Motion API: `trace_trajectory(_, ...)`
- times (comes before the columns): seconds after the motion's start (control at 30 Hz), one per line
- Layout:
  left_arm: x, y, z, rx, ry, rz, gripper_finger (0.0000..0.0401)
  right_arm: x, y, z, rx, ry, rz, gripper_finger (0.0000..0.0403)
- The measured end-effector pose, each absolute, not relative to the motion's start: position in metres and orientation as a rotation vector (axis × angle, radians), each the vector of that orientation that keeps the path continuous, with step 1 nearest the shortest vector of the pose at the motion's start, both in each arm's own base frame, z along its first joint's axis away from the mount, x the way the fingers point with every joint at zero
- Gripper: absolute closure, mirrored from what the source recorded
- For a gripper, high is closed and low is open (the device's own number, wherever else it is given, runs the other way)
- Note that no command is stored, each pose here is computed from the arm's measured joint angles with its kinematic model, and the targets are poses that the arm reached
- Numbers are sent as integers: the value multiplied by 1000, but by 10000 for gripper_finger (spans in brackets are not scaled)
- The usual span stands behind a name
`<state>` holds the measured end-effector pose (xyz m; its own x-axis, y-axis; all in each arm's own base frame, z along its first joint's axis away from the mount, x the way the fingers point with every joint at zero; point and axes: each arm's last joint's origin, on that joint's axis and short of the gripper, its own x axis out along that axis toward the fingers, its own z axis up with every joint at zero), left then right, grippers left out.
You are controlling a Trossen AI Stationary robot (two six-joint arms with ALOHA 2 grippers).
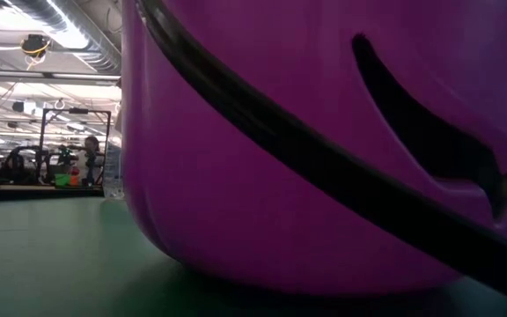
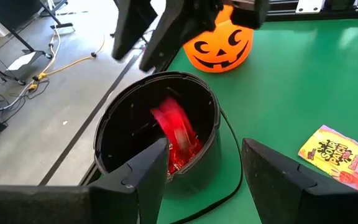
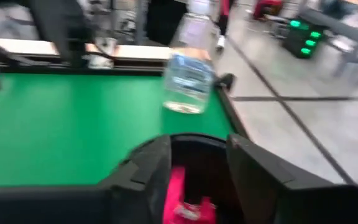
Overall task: Organize candy in baskets
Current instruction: Put the red candy pack into the black bucket, then put the yellow candy pack into the purple bucket
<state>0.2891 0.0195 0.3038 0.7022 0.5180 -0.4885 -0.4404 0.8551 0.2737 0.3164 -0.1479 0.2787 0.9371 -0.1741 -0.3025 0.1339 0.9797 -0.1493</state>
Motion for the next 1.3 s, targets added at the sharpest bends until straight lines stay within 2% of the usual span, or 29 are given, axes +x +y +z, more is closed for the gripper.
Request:
trace_trajectory(0.2, 289, 19, 304, 140, 585, 533, 209, 301, -140, 304, -167, 274, -181, 186)
trace_trajectory(0.37, 289, 19, 304, 140, 585, 534, 209, 282, -116, 324, -182, 299, -143, 178)
trace_trajectory(0.53, 289, 19, 304, 139, 585, 534, 209, 273, -78, 328, -200, 389, -16, 178)
trace_trajectory(0.77, 290, 17, 303, 86, 582, 471, 209, 280, -24, 287, -251, 759, 70, 178)
trace_trajectory(0.93, 290, 16, 302, 68, 591, 420, 209, 285, 0, 249, -241, 925, -23, 178)
trace_trajectory(1.13, 291, 15, 303, 34, 581, 400, 209, 276, 7, 196, -93, 904, 73, 178)
trace_trajectory(1.3, 291, 15, 304, 32, 568, 401, 209, 269, 3, 170, 1, 788, 23, 178)
